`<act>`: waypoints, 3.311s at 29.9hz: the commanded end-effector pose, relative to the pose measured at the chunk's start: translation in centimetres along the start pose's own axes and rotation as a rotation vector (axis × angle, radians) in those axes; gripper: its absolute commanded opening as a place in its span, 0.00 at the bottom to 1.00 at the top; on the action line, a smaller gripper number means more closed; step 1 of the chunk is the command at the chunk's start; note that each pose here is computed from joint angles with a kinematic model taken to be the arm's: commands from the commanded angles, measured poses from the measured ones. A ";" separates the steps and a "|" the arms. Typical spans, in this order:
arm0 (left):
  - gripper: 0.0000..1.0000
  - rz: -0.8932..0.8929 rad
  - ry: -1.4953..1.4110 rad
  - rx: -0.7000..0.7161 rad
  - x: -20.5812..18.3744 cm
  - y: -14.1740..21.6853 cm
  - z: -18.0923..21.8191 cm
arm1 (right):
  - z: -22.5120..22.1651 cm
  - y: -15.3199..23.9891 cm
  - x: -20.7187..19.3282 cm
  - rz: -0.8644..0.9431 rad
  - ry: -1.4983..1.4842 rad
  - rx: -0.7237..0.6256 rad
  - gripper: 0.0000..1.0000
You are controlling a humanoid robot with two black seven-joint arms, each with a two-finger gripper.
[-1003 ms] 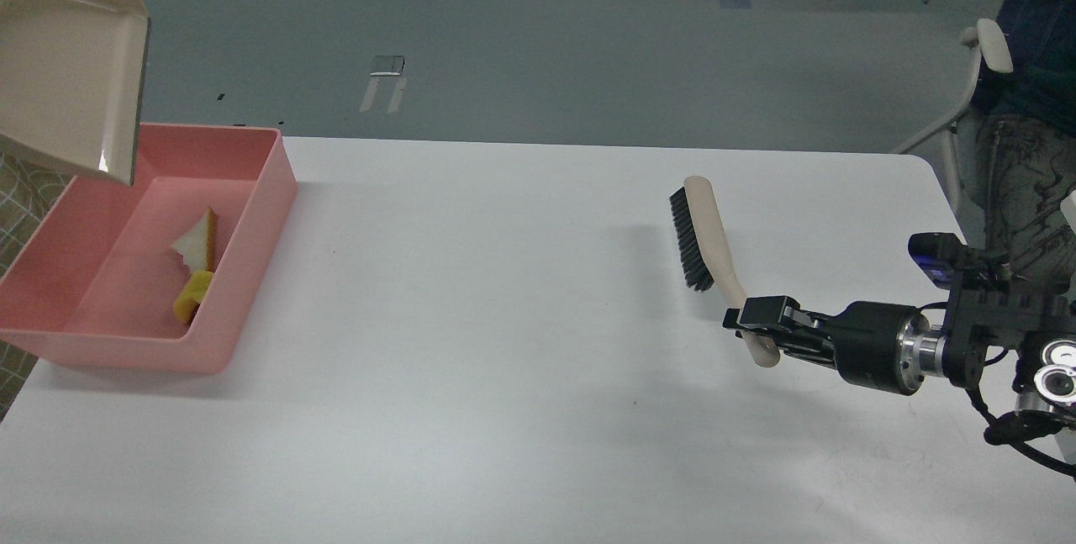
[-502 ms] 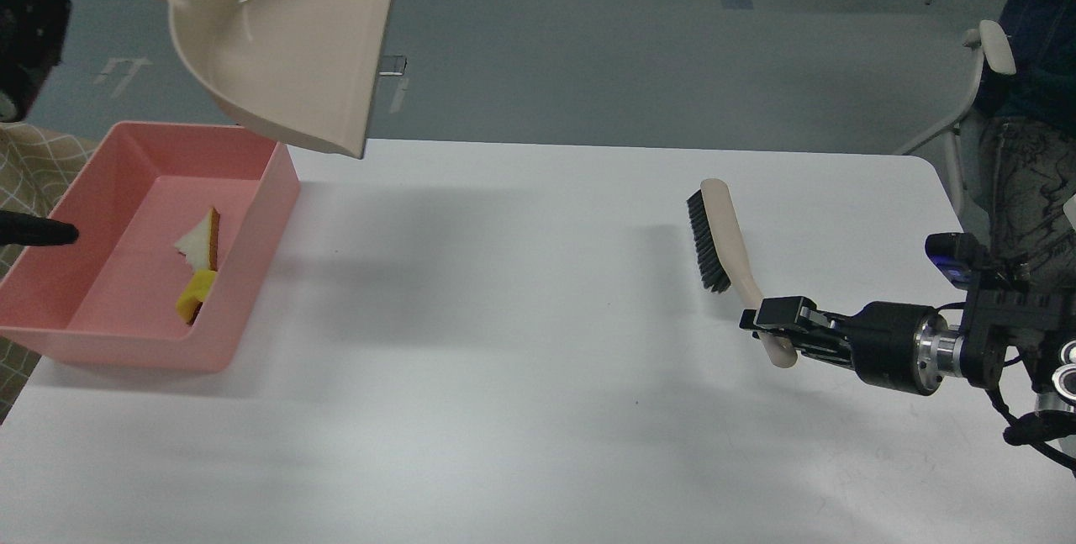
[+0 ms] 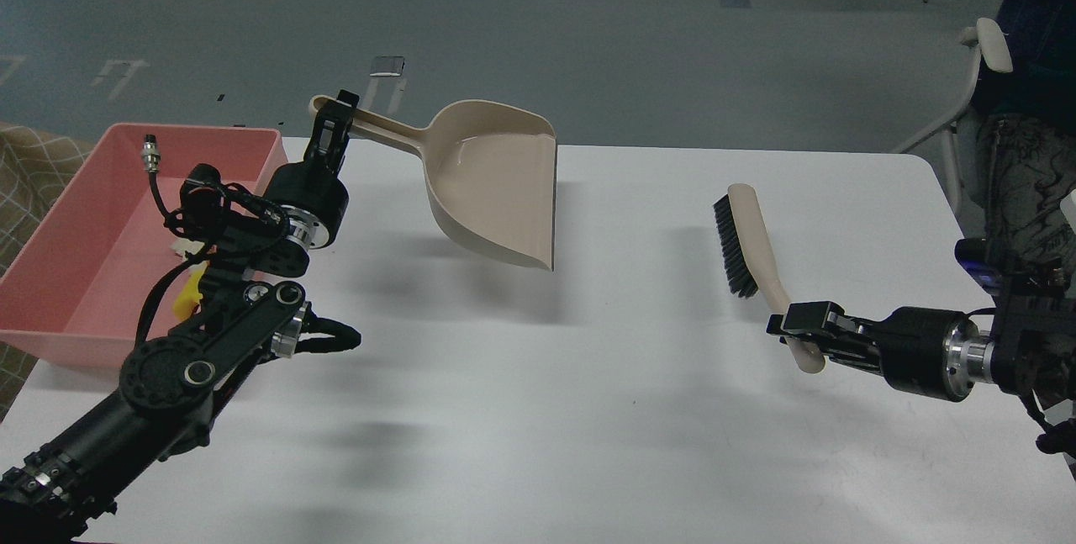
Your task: Sweep and dump garbage into bin
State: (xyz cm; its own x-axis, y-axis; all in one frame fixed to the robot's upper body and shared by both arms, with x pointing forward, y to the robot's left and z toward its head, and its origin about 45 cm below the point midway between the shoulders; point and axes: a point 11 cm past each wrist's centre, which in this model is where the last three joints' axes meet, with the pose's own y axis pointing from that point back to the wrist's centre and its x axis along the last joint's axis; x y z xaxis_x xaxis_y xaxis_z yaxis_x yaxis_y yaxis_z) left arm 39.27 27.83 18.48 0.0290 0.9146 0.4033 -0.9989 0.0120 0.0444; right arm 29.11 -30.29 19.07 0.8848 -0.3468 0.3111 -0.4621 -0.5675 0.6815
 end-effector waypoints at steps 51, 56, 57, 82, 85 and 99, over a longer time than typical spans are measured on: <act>0.98 -0.199 0.002 0.121 -6.2 8.1 -7.3 | 1.9 -0.6 -1.0 -0.017 -0.044 -0.042 0.32; 0.98 -0.217 0.009 0.105 -6.1 8.4 -6.8 | 2.1 -0.6 -1.1 -0.018 -0.047 -0.048 0.55; 0.98 -0.220 0.009 0.106 -6.0 8.5 -6.8 | 2.1 -0.6 -1.1 -0.018 -0.047 -0.048 0.56; 0.98 -0.374 0.060 -0.013 0.0 16.1 -1.4 | 0.1 8.1 8.7 0.270 -0.163 0.084 0.98; 0.98 -0.370 0.094 -0.062 1.8 14.9 -0.1 | -0.7 9.2 11.0 0.354 -0.183 0.139 0.98; 0.98 -0.259 0.631 -0.336 13.6 2.2 10.4 | -2.9 6.7 17.7 0.558 -0.491 0.463 0.98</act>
State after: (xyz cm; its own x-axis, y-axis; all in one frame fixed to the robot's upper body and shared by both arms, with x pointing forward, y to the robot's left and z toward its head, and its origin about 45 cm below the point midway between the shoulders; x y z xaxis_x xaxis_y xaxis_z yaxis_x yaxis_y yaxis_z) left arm 35.01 35.13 32.29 0.3595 0.9256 -0.1180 -0.9166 0.3265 -0.2309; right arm 40.00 -39.79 31.36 0.4749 -0.8570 0.2000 -0.8754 -0.4368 0.2069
